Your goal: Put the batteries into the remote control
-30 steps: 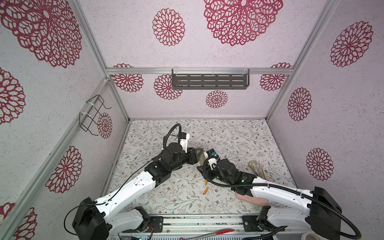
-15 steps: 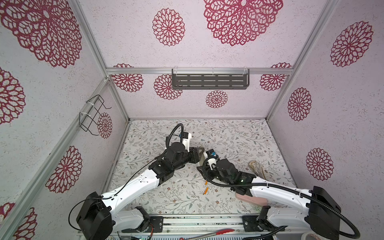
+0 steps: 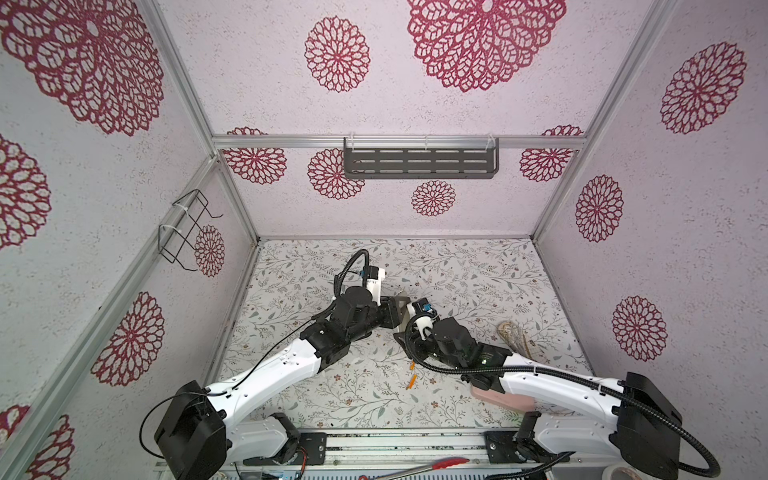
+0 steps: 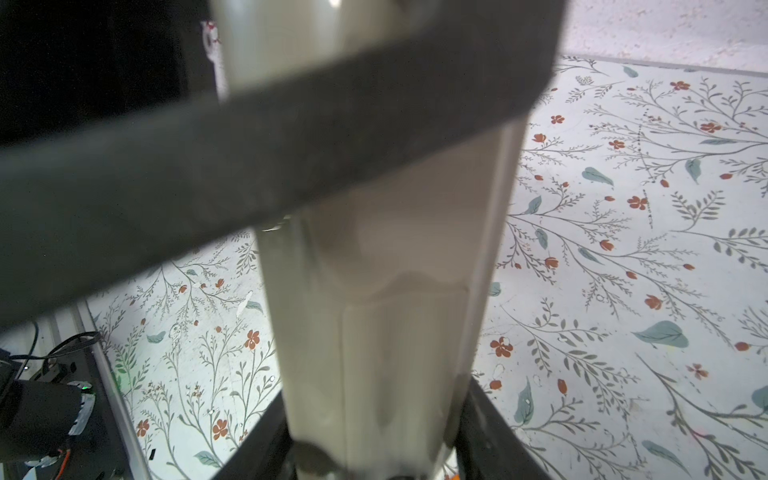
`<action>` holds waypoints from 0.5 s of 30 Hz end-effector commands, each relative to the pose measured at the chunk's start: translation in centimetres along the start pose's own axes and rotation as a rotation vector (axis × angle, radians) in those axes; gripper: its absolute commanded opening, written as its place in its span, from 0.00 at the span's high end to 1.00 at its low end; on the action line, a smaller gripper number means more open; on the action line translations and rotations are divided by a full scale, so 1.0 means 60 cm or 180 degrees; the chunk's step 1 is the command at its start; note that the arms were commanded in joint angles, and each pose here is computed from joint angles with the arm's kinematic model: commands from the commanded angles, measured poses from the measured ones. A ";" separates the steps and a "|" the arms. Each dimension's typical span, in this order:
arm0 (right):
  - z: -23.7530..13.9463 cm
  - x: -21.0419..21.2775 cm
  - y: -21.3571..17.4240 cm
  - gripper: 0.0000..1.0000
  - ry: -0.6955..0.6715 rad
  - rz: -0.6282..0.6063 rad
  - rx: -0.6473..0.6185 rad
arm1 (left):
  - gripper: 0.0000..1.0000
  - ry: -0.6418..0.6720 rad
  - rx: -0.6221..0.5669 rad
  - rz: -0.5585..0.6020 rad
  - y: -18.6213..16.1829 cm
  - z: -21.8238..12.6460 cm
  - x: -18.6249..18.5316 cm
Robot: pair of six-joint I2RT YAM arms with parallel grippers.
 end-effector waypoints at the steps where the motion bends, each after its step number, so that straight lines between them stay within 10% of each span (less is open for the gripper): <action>1: -0.008 0.014 0.031 1.00 0.0065 0.0023 -0.0282 | 0.53 -0.0009 -0.0014 -0.0026 -0.007 0.000 -0.003; 15: -0.003 0.017 0.026 1.00 0.0117 0.0011 -0.0238 | 0.73 0.0000 -0.0036 0.0010 -0.008 0.000 -0.001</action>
Point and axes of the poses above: each gripper's point midway between its finger pads, its own z axis out along the fingers, its own x axis along the line the jaws close on, y = z × x, the point moved 6 cm from there along -z, back along the fingers, and after that the axes turned 7 degrees about z, right-handed, at the moved point
